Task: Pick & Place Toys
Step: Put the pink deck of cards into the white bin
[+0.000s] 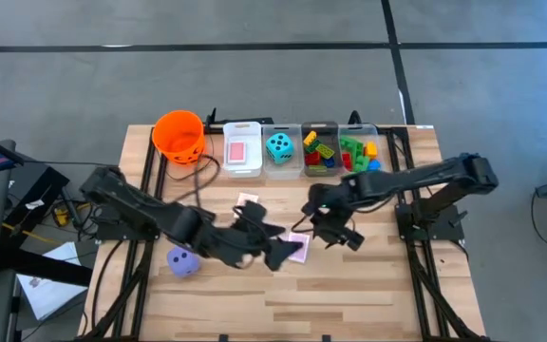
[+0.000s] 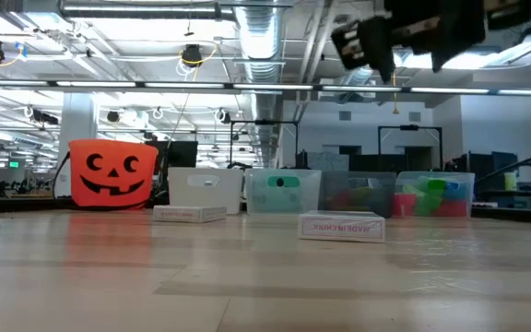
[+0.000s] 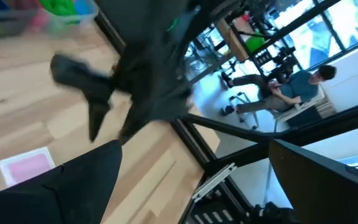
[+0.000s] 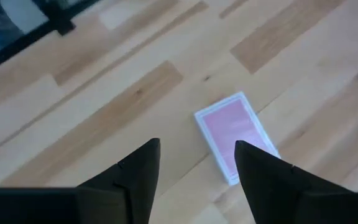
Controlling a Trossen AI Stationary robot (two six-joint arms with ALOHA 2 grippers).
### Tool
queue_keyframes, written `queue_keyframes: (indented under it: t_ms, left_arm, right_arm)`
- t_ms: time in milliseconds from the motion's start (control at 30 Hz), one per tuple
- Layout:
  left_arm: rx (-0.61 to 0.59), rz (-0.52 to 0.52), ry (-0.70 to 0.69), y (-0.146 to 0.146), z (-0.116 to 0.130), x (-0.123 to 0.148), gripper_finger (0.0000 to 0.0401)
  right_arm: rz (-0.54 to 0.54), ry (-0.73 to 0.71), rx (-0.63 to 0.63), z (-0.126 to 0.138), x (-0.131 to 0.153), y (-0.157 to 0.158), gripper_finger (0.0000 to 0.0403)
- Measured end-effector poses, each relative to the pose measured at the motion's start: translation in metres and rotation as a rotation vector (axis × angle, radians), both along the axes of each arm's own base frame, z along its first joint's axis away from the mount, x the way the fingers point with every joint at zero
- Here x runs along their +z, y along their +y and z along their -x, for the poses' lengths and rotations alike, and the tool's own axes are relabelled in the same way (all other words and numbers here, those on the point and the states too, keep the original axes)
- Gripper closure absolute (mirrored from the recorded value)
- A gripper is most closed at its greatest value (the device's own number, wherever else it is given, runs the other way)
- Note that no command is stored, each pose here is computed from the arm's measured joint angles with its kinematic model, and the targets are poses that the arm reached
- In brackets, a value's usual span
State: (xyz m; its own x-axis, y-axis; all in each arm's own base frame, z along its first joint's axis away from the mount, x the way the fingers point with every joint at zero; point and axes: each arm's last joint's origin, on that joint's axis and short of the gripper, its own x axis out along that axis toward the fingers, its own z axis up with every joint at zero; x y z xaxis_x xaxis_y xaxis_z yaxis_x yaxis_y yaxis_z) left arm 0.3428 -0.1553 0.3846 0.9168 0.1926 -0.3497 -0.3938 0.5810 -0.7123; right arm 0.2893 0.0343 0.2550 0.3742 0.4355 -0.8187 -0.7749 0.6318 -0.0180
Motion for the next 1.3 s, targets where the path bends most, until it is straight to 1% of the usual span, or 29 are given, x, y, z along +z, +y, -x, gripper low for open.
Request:
queue_keyframes:
  t_ms: [133, 200, 300, 433, 533, 600, 667, 733, 800, 900, 967, 1033, 1133, 1200, 1300]
  left_arm:
    - [-0.003, -0.008, 0.011, 0.008, 0.023, 0.018, 0.0012]
    - [0.004, -0.018, 0.016, 0.012, 0.033, 0.024, 0.0016]
    - [0.003, -0.032, 0.008, 0.016, 0.045, 0.034, 0.0021]
    - [-0.009, -0.069, 0.002, 0.018, 0.05, 0.039, 0.0028]
    - [-0.011, -0.074, 0.003, 0.018, 0.05, 0.039, 0.0031]
    - [-0.02, -0.086, 0.006, 0.019, 0.051, 0.04, 0.0033]
    - [-0.027, -0.089, 0.013, 0.019, 0.051, 0.039, 0.0034]
    - [-0.03, -0.095, 0.025, 0.019, 0.052, 0.038, 0.0033]
    - [-0.032, -0.095, 0.026, 0.019, 0.052, 0.038, 0.0033]
    - [-0.034, -0.096, 0.028, 0.019, 0.052, 0.038, 0.0033]
    - [-0.034, -0.096, 0.027, 0.019, 0.052, 0.038, 0.0032]
    - [-0.035, -0.099, 0.029, 0.019, 0.052, 0.038, 0.0032]
    - [-0.035, -0.099, 0.028, 0.019, 0.052, 0.038, 0.0032]
    - [-0.035, -0.099, 0.029, 0.019, 0.052, 0.038, 0.0032]
    - [-0.035, -0.099, 0.027, 0.019, 0.052, 0.038, 0.0032]
  right_arm:
    - [0.009, 0.046, 0.003, -0.012, -0.019, -0.003, 0.0175]
    - [0.013, 0.054, 0.041, -0.015, -0.025, -0.003, 0.0154]
    - [-0.017, 0.044, 0.069, -0.023, -0.035, -0.001, 0.0116]
    - [-0.009, 0.006, 0.087, -0.033, -0.044, 0.002, 0.0065]
    - [0.03, -0.033, 0.095, -0.041, -0.051, 0.004, 0.003]
    - [0.054, -0.09, 0.093, -0.049, -0.053, 0.006, 0.0012]
    - [0.084, -0.11, 0.116, -0.05, -0.054, 0.007, 0.0006]
    - [0.116, -0.158, 0.139, -0.059, -0.056, 0.008, 0.0008]
    - [0.135, -0.129, 0.156, -0.056, -0.061, 0.008, 0.0012]
    - [0.144, -0.154, 0.174, -0.063, -0.065, 0.01, 0.0012]
    - [0.18, -0.1, 0.18, -0.058, -0.073, 0.009, 0.0011]
    - [0.194, -0.132, 0.196, -0.065, -0.077, 0.01, 0.001]
    - [0.213, -0.117, 0.204, -0.064, -0.082, 0.009, 0.0009]
    - [0.227, -0.164, 0.197, -0.072, -0.086, 0.01, 0.0009]
    - [0.232, -0.131, 0.204, -0.07, -0.09, 0.009, 0.0009]
